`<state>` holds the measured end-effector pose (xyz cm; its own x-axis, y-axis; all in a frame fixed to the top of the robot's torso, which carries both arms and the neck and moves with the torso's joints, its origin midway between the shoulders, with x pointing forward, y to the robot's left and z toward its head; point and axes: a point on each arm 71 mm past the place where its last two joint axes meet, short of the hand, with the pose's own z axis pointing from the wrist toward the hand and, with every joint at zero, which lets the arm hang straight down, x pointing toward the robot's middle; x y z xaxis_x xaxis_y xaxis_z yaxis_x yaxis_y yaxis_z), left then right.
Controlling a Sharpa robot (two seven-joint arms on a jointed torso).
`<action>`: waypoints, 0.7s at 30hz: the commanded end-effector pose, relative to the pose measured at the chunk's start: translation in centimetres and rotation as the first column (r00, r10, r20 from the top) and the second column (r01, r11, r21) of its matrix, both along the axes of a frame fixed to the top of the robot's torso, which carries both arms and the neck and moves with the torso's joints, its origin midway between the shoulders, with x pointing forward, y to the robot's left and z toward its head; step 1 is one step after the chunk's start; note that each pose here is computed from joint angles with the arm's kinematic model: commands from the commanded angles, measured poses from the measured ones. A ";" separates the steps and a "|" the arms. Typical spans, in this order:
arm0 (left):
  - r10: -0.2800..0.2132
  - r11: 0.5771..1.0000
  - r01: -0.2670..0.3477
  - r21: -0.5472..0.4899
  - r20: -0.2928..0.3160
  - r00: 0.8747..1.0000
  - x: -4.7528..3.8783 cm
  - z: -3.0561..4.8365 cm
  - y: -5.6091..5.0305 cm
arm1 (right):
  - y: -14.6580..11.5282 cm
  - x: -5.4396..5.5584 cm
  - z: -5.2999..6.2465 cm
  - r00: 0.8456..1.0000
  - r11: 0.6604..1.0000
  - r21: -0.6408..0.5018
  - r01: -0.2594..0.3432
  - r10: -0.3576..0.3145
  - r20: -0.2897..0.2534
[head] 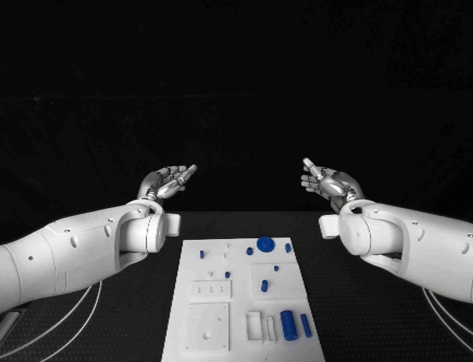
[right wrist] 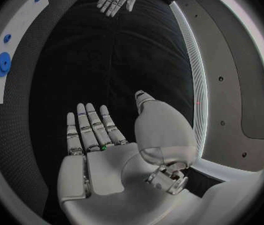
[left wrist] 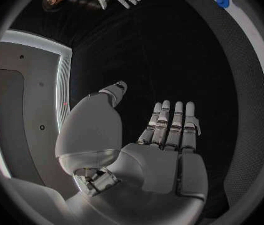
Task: Assemble the parts on the task board
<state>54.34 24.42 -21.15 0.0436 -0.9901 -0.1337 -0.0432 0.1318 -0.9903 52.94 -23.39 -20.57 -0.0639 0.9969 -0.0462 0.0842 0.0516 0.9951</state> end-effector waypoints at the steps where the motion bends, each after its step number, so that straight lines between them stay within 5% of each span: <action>1: -0.082 0.996 0.079 -0.041 -0.081 0.993 1.18 0.14 0.1 | 0.3 1.0 0.0 0.974 0.982 0.033 -0.185 0.188 -0.131; 7: -0.082 0.996 0.080 -0.026 -0.089 0.993 2.19 0.79 0.9 | -0.8 2.4 0.9 0.956 0.972 0.017 -0.233 0.232 -0.177; 13: -0.082 0.997 0.080 -0.025 -0.090 0.993 2.25 0.83 0.9 | -1.2 2.9 1.3 0.949 0.968 0.010 -0.251 0.248 -0.195; 14: -0.119 0.992 0.115 -0.043 -0.111 0.987 2.06 0.76 0.9 | -1.8 3.7 1.7 0.972 0.934 -0.268 -0.236 0.221 -0.086; 21: -0.151 0.988 0.148 -0.035 -0.104 0.983 1.77 0.81 1.1 | -1.3 3.9 1.2 0.957 0.804 -0.533 -0.265 0.285 -0.047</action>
<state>56.20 25.89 -20.42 -0.0626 -0.9917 -0.1125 -0.1312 0.1199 -0.9841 56.84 -25.24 -19.30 -0.2906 0.8847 -0.3645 0.0714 0.3999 0.9138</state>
